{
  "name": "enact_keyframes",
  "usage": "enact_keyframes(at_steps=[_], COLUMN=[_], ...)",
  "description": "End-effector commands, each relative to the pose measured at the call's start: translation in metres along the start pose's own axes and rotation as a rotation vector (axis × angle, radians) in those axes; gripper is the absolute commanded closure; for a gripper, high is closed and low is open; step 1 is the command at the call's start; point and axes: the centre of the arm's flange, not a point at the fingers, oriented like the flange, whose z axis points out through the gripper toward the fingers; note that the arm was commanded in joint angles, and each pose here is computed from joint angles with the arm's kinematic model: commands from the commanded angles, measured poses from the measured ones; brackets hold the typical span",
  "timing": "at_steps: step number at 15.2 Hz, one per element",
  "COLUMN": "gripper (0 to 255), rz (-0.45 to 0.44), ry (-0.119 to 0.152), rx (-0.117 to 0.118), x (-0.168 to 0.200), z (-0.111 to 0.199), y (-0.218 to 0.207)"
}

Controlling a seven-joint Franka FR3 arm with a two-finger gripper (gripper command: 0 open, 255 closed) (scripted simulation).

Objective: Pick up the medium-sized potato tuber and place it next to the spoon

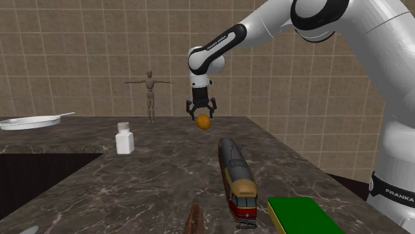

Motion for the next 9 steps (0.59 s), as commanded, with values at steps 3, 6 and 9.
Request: enact_keyframes(at_steps=[3, 6, 9], gripper=[255, 255, 255], rz=[0.000, 0.000, 0.000], ry=[0.000, 0.000, 0.000], rx=[0.000, 0.000, 0.000], x=[0.0000, 0.0001, -0.0003], z=[0.0000, 0.0005, 0.0003], y=[0.0000, -0.0002, -0.0010])
